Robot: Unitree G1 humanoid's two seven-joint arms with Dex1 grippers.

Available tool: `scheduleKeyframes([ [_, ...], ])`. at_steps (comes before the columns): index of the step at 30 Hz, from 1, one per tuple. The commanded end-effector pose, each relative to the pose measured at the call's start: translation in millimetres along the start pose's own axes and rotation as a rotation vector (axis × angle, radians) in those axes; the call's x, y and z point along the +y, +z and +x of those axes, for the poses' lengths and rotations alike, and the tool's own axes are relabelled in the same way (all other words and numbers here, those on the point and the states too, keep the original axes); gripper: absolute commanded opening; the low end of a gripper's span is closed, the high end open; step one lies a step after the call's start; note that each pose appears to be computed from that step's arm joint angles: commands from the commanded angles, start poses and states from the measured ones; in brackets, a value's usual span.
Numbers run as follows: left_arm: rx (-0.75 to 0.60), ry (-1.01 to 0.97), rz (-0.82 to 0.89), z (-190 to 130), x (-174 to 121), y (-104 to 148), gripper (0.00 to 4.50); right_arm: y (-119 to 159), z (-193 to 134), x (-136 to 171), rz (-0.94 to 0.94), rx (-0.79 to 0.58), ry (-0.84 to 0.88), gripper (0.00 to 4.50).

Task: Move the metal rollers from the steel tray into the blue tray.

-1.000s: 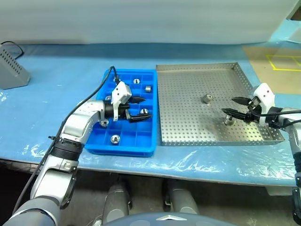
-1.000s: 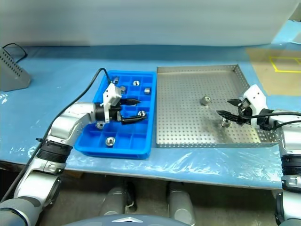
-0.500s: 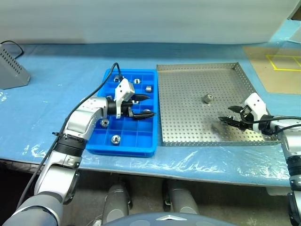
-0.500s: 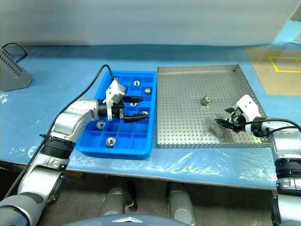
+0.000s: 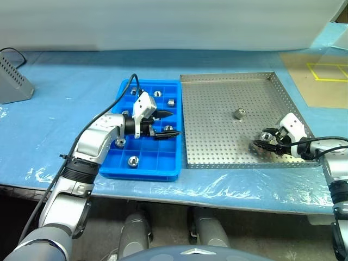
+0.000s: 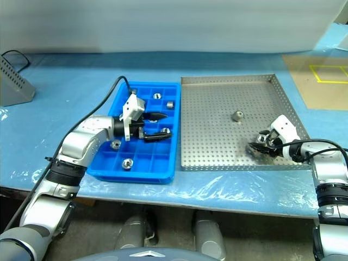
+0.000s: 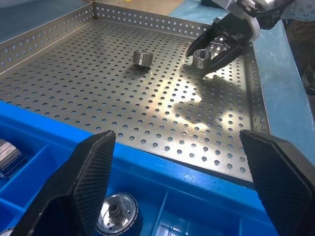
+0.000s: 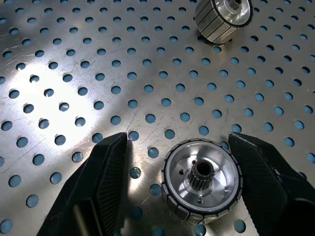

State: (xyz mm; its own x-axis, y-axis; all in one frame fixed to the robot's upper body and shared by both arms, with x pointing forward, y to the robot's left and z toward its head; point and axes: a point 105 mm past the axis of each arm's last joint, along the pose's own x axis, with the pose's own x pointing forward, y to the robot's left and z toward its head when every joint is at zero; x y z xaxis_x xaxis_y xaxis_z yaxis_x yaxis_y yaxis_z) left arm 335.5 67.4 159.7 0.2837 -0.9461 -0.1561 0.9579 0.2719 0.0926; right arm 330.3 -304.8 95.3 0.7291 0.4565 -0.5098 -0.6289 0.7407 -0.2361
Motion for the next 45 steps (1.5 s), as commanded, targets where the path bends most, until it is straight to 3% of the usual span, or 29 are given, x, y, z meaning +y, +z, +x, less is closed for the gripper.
scheduleKeyframes([
  [1,-0.02,0.007,0.037,-7,3,9,4.28,4,0,-4,-0.027,-0.01,-0.026,2.16],
  [2,-0.019,0.007,0.036,-8,4,8,4.28,3,1,-3,-0.023,-0.009,-0.024,1.8],
  [3,-0.018,0.006,0.036,-8,4,8,4.28,4,1,-1,-0.025,-0.016,-0.014,1.72],
  [11,-0.011,0.02,0.032,-10,6,5,4.28,19,6,-2,-0.069,-0.048,-0.02,1.68],
  [15,-0.022,0.092,0.042,-23,17,12,4.28,56,13,8,-0.103,-0.154,0.031,1.68],
  [19,-0.009,0.148,0.03,-41,25,11,4.28,92,29,36,-0.186,-0.232,0.139,1.68],
  [27,0.068,0.125,0.033,-72,10,0,4.28,146,55,119,-0.284,-0.347,0.491,1.68],
  [33,0.154,0.091,0.043,-89,-8,-14,4.28,153,48,165,-0.404,-0.312,0.736,1.68],
  [40,0.23,0.004,0.035,-87,-38,-35,4.28,136,57,175,-0.427,-0.24,0.827,1.68],
  [45,0.209,0.004,0.023,-80,-45,-33,4.28,144,63,187,-0.412,-0.279,0.869,1.68],
])
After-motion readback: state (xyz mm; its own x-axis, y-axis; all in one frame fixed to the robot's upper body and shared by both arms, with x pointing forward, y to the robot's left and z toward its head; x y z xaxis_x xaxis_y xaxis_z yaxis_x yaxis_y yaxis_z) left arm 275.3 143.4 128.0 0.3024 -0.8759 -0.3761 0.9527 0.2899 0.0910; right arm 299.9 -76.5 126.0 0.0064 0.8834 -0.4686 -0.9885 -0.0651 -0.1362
